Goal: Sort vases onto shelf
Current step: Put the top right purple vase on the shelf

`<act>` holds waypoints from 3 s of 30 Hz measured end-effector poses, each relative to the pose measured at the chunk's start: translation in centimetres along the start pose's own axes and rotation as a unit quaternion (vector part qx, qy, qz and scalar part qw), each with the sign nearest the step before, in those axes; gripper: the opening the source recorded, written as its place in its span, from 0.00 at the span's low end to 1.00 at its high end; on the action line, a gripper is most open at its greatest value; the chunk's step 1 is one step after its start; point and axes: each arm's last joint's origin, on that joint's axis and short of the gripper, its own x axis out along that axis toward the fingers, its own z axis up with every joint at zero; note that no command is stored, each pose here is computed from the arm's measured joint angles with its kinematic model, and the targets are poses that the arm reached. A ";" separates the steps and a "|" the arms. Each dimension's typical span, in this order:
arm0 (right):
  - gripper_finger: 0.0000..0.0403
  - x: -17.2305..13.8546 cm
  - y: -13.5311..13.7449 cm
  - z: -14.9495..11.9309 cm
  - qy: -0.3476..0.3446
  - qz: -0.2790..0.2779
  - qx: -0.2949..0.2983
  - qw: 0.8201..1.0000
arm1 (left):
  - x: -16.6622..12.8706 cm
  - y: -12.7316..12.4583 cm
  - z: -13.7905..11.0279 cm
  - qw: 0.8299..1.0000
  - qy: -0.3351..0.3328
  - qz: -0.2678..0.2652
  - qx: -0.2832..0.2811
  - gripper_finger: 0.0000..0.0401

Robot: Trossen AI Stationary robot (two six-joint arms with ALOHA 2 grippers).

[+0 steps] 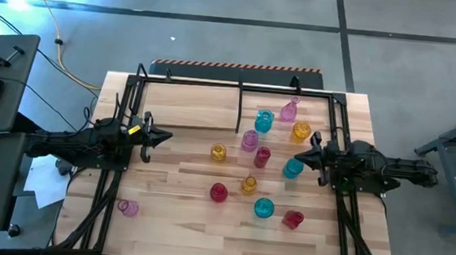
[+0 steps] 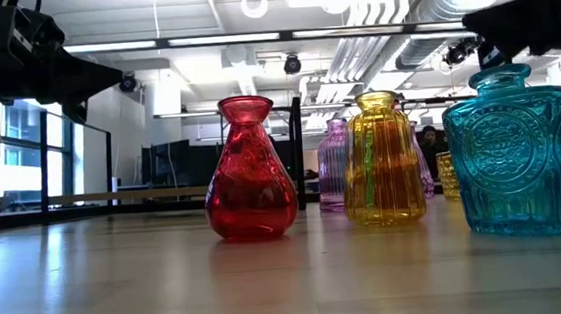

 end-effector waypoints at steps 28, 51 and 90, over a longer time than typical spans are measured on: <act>0.00 5.3 2.7 18.9 -0.106 -0.017 -0.257 0.961 | 0.0 0.0 0.0 1.000 0.000 0.000 0.000 0.01; 0.00 22.2 -4.2 22.1 0.272 -0.277 -0.336 0.858 | 0.0 0.3 0.2 0.997 -0.015 0.051 0.061 0.01; 0.00 15.3 -19.1 18.9 0.548 -0.351 -0.171 0.739 | 9.4 0.1 13.8 0.921 0.211 0.264 0.197 0.38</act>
